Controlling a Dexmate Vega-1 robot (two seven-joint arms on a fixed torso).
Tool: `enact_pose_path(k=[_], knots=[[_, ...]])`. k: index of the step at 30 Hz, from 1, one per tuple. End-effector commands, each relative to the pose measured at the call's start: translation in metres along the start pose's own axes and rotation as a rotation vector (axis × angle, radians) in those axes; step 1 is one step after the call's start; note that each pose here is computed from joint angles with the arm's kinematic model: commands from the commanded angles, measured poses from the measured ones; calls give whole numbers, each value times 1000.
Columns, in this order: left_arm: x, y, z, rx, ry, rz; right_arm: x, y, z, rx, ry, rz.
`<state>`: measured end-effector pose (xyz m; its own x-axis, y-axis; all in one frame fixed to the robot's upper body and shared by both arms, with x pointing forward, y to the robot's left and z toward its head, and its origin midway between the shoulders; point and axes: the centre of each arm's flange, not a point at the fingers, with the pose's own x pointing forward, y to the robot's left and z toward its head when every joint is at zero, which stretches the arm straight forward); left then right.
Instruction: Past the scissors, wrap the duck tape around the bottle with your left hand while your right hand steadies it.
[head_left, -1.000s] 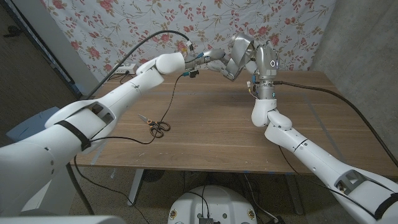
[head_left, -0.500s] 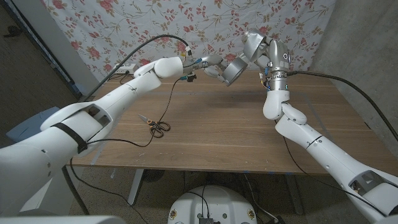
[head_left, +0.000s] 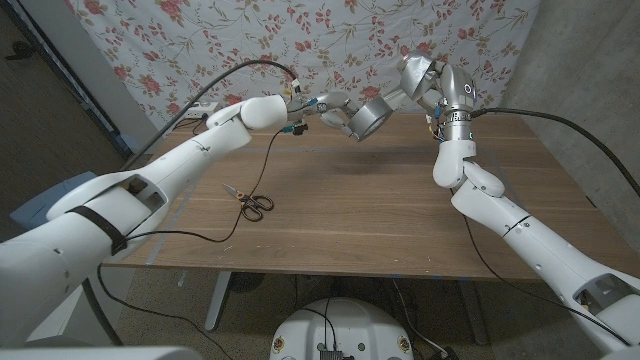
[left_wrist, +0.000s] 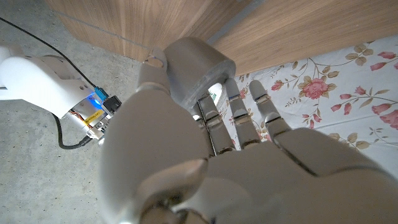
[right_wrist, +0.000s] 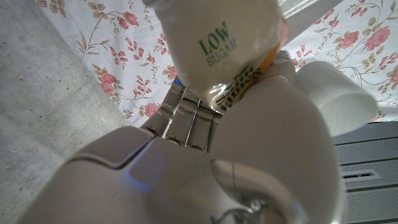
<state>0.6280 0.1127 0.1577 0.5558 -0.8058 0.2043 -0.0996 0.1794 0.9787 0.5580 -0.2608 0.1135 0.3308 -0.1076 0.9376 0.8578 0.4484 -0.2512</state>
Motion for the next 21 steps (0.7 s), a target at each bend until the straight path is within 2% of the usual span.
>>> enact_pose_path(k=[1,6,13,21], knots=[[-12,-1,-2,10,34,-11,5,10,-11,-173,26,8],[-14,-3,2,20,25,-24,0,18,-21,-295,48,-82],[-20,-2,7,32,26,-28,-5,30,-41,-398,94,-106],[-22,-1,9,20,13,-25,-17,48,-56,-562,77,-187]])
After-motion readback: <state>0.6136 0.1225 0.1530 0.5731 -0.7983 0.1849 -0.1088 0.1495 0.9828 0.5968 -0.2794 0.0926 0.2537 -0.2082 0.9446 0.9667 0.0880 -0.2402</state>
